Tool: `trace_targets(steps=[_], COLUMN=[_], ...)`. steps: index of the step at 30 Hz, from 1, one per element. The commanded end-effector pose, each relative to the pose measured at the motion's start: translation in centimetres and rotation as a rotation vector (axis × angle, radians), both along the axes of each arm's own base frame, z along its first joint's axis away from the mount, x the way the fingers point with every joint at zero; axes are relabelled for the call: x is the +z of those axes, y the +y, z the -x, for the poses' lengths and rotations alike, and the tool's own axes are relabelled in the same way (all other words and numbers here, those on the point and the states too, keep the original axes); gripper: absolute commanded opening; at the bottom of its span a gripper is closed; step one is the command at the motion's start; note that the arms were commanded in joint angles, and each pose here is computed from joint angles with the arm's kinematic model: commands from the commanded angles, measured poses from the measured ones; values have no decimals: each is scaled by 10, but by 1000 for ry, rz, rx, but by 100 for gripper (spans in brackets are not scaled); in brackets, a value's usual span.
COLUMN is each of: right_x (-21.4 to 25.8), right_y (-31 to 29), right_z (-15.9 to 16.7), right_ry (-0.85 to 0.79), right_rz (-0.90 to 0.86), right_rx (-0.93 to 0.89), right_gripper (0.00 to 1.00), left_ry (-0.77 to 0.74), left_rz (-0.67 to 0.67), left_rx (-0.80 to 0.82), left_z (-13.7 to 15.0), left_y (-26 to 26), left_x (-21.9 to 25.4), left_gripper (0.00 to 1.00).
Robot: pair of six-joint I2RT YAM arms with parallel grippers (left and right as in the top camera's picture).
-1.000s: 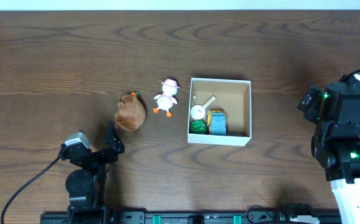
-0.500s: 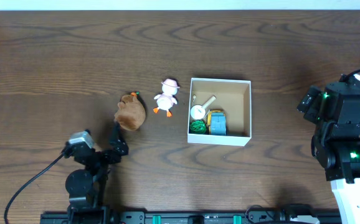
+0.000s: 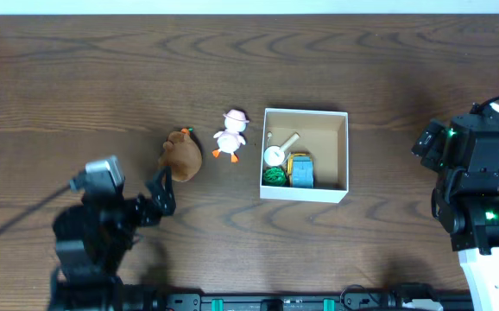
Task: Pack container
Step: 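Reach left gripper to the brown plush capybara and grasp it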
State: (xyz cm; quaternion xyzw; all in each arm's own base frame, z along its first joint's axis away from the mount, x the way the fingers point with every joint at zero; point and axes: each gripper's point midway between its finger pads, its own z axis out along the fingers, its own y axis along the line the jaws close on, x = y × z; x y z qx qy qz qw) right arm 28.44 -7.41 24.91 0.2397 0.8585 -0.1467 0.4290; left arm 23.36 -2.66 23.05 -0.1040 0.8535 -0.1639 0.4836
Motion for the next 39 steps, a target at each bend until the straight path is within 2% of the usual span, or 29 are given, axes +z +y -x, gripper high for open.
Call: trace_targets(steps=[1, 6, 11, 18, 25, 27, 28, 30, 33, 34, 39], right_x=[4, 4, 4, 4, 4, 4, 4, 4, 4, 4, 4], right_y=[-4, -4, -4, -4, -5, -4, -5, -5, -4, -4, -4], right_z=[0, 0, 0, 0, 0, 0, 0, 0, 0, 0, 0], right_ry=[-2, -1, -2, -2, -2, -2, -1, -2, -1, -2, -2], right_rz=[19, 19, 19, 19, 19, 19, 19, 19, 19, 19, 19], right_rx=[-13, -13, -13, -13, -13, -13, -13, -13, -13, -13, -13], right_gripper=[99, 99, 99, 99, 99, 99, 99, 99, 99, 99, 99], left_ry=[180, 500, 701, 779, 804, 803, 804, 811, 812, 812, 804], left_rz=[-26, -4, 21, 26, -3, -8, -8, -9, -12, -7, 71], left_rx=[-17, -26, -40, -42, -82, -89, -90, -93, -101, -104, -160], left_z=[-13, -26, -47, -75, -88, -90, -91, -90, -90, -90, -89], left_y=[1, 1, -1, 0, 0, -1, -1, -2, -5, -6, -21], left_x=[-6, -41, -96, -142, -169, -173, -175, -177, -177, -177, -172], left_gripper=[98, 98, 98, 98, 100, 90, 80, 40, 11, 6, 6])
